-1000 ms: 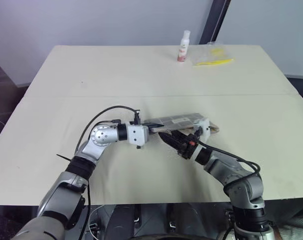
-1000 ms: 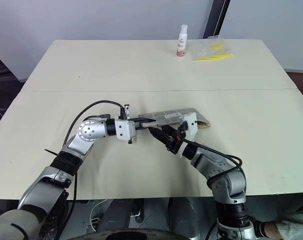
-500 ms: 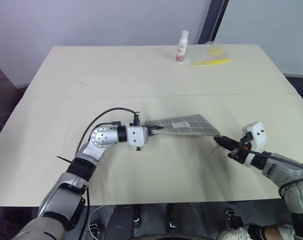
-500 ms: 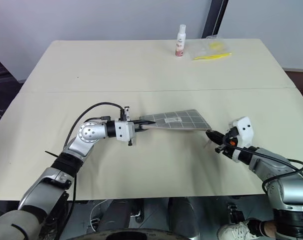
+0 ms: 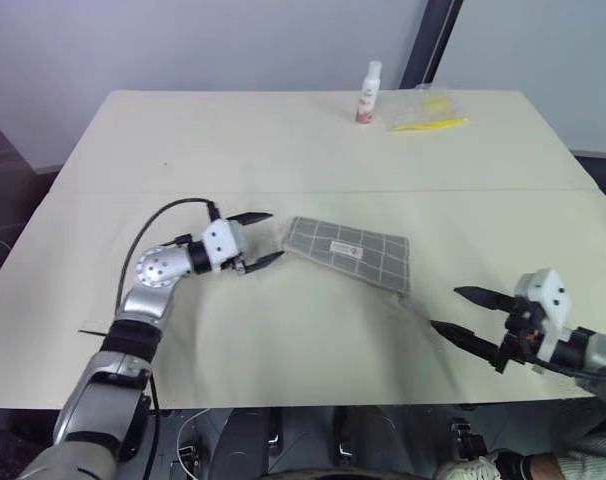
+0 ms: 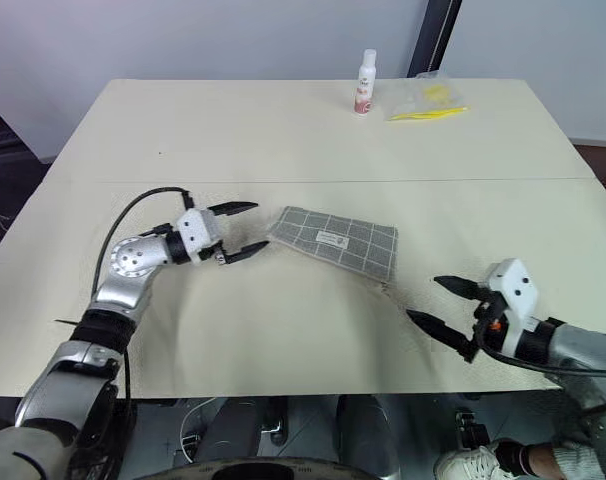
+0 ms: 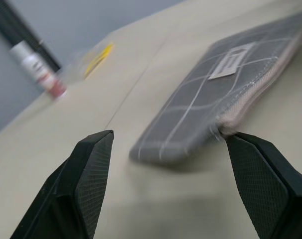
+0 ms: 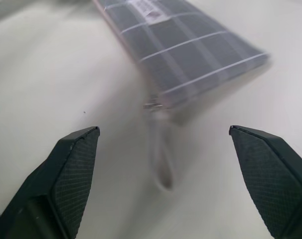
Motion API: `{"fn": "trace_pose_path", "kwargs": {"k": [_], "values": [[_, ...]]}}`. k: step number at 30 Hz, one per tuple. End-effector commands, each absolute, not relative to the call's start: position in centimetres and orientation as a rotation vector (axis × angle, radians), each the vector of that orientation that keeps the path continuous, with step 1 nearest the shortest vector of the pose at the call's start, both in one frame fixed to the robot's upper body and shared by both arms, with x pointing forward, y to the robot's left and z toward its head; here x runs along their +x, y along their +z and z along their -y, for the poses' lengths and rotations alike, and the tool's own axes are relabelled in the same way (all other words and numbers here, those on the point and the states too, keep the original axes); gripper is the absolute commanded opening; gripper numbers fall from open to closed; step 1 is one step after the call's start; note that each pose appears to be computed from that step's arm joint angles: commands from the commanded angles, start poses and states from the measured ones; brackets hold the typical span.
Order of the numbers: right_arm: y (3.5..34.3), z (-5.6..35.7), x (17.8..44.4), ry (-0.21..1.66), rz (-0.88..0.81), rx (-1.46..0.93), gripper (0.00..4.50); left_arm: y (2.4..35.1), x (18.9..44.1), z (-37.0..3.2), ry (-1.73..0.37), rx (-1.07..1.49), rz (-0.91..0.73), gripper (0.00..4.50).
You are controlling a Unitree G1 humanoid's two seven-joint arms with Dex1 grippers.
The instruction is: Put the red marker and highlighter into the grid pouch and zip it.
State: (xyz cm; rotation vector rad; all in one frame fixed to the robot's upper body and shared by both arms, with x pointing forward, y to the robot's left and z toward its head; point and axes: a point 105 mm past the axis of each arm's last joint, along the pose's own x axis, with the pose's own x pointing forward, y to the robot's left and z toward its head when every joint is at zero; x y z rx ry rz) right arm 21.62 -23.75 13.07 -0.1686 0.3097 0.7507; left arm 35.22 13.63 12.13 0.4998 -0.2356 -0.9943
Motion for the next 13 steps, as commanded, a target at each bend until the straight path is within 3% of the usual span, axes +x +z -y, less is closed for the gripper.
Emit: {"fn": "trace_pose_path", "kwargs": {"k": [1, 7, 13], "values": [[14.3, 24.2, 21.0, 0.75, -0.263, -0.204, 4.47, 13.0, 35.3, -16.8, -0.899, 0.419, 0.196, 3.86], [12.6, 25.3, 20.3, 0.702, -0.293, -0.225, 4.47, 12.5, 34.6, -20.1, -0.789, 0.435, 0.15, 3.86], [12.5, 24.8, 20.8, 0.719, -0.276, -0.239, 4.47, 12.1, 34.3, -20.7, -0.761, 0.429, 0.143, 3.86]]}}
